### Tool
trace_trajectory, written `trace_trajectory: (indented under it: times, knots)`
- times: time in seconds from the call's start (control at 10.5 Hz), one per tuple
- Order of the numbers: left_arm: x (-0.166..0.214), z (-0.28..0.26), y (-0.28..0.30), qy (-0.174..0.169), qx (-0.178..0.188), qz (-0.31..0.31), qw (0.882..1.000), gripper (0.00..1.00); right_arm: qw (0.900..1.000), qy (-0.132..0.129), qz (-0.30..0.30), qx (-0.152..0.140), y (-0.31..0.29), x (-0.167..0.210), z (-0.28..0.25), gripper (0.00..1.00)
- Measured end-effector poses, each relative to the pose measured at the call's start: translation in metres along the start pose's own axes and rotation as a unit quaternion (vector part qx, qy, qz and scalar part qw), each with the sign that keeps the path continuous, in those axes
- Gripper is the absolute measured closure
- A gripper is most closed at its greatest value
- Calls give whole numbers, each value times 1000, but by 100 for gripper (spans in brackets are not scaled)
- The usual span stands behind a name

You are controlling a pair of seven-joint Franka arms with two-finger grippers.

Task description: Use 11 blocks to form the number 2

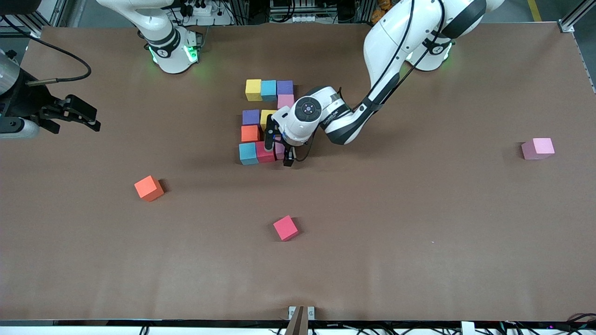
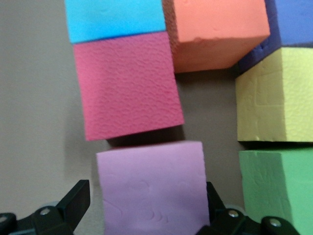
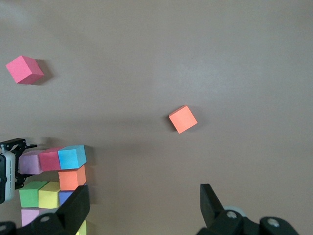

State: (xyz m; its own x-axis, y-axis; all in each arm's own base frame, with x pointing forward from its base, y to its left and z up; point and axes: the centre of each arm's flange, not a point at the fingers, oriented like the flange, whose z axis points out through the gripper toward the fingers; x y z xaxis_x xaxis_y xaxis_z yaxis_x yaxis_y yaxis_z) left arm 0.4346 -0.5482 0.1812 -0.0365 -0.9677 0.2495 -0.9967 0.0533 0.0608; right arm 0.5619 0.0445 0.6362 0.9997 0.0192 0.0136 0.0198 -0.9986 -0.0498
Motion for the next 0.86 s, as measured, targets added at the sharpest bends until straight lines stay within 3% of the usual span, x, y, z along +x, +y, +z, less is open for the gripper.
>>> trace_trajectory:
  times: [0.86]
  knots:
    - [8, -5, 2, 8, 1, -26, 1000, 0, 1000, 0, 0, 0, 0, 0, 0, 0]
